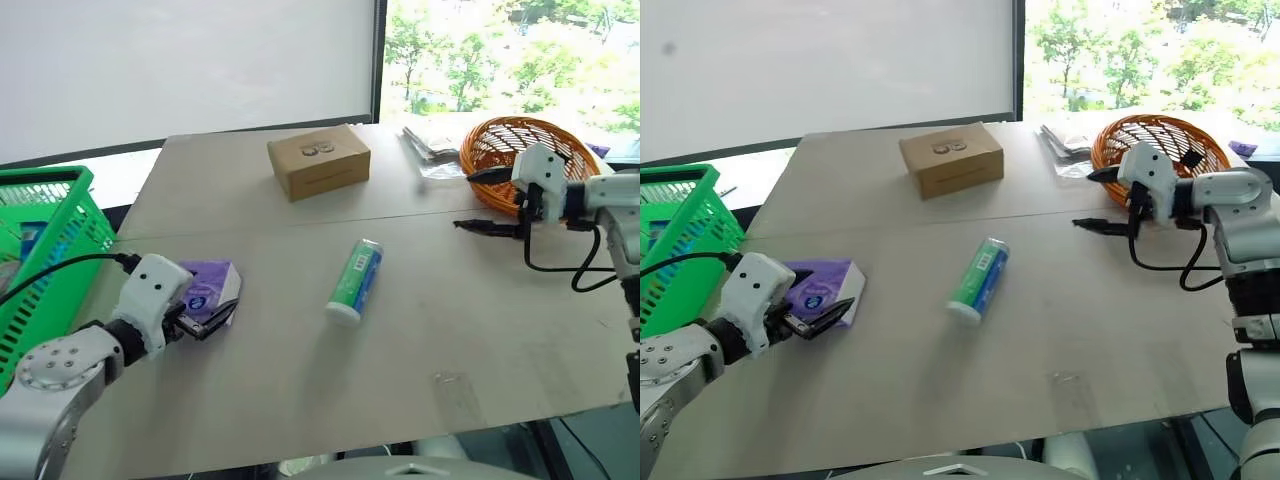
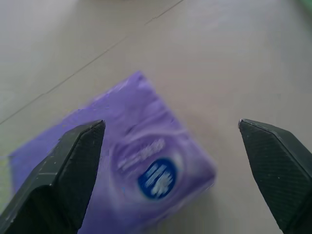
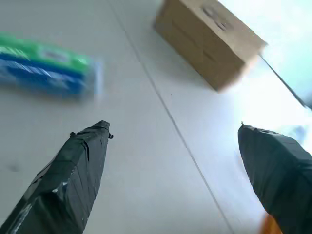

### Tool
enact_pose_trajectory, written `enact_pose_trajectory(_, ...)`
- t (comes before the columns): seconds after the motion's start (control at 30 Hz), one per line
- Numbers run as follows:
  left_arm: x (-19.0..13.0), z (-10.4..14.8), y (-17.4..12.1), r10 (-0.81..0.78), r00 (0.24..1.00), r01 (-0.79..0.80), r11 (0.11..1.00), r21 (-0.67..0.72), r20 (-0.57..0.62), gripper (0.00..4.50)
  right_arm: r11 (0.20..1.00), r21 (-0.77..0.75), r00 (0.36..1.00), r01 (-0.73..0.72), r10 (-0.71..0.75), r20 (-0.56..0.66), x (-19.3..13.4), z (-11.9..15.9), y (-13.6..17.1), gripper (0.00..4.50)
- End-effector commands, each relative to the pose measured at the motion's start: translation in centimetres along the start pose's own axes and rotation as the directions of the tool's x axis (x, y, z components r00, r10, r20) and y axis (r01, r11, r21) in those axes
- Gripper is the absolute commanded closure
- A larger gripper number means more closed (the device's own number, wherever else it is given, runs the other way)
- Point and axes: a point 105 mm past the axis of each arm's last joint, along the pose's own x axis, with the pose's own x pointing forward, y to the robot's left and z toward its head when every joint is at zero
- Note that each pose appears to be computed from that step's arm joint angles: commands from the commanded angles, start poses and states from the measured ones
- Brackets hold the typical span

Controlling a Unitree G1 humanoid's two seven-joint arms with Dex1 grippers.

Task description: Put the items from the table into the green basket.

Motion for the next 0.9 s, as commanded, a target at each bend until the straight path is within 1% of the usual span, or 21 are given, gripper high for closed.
enact_pose_trajectory(0.03,0.6,-0.5,0.5,0.079,0.996,-0.078,0.996,0.043,-0.031,0.0,0.99,0.074,0.983,-0.121,0.109,0.147,0.8,3.5,3.5,0.02)
enact_pose_trajectory(0.13,1.0,-1.5,0.4,0.106,0.992,-0.105,0.994,0.019,-0.073,0.0,0.984,0.107,0.98,-0.143,0.126,0.155,1.5,3.5,4.9,0.02)
enact_pose_trajectory(0.27,2.0,-2.6,0.2,0.15,0.985,-0.156,0.985,-0.069,-0.081,0.0,0.981,0.123,0.983,-0.149,0.133,0.127,1.7,2.7,5.7,0.02)
enact_pose_trajectory(0.33,2.5,-3.0,-0.3,0.148,0.986,-0.157,0.977,-0.142,-0.075,0.0,0.978,0.13,0.982,-0.164,0.149,0.115,1.9,2.5,6.2,0.02)
enact_pose_trajectory(0.43,3.5,-3.1,-1.3,0.131,0.99,-0.142,0.952,-0.273,-0.058,0.76,0.979,0.125,0.985,-0.162,0.154,0.071,2.1,1.6,6.7,0.0)
enact_pose_trajectory(0.47,3.7,-3.1,-1.6,0.124,0.991,-0.135,0.946,-0.296,-0.056,1.18,0.979,0.124,0.986,-0.16,0.154,0.061,2.1,1.4,6.8,0.0)
enact_pose_trajectory(0.5,3.9,-3.1,-2.0,0.111,0.992,-0.122,0.939,-0.32,-0.055,1.71,0.98,0.118,0.987,-0.157,0.152,0.051,2.1,1.2,6.9,0.0)
enact_pose_trajectory(0.57,4.2,-3.3,-2.8,0.082,0.994,-0.1,0.929,-0.357,-0.066,2.63,0.982,0.108,0.988,-0.154,0.15,0.039,2.1,1.0,6.9,0.0)
enact_pose_trajectory(0.6,4.3,-3.5,-3.1,0.072,0.994,-0.095,0.927,-0.364,-0.077,3.24,0.983,0.107,0.988,-0.152,0.149,0.039,2.1,1.0,6.9,0.0)
enact_pose_trajectory(0.63,4.3,-3.7,-3.2,0.069,0.993,-0.098,0.926,-0.364,-0.091,3.57,0.983,0.108,0.988,-0.151,0.147,0.042,2.2,1.0,6.9,0.0)
enact_pose_trajectory(0.7,4.3,-4.1,-3.2,0.075,0.99,-0.112,0.927,-0.357,-0.116,4.42,0.983,0.11,0.988,-0.149,0.145,0.046,2.2,1.0,6.9,0.0)
enact_pose_trajectory(0.8,4.3,-4.2,-2.8,0.095,0.989,-0.13,0.932,-0.339,-0.116,4.47,0.983,0.112,0.989,-0.145,0.14,0.045,2.3,0.7,6.8,0.0)
enact_pose_trajectory(0.9,4.3,-2.8,-2.0,0.128,0.991,-0.135,0.94,-0.315,-0.045,4.47,0.984,0.111,0.989,-0.142,0.138,0.045,2.4,0.5,6.8,0.0)
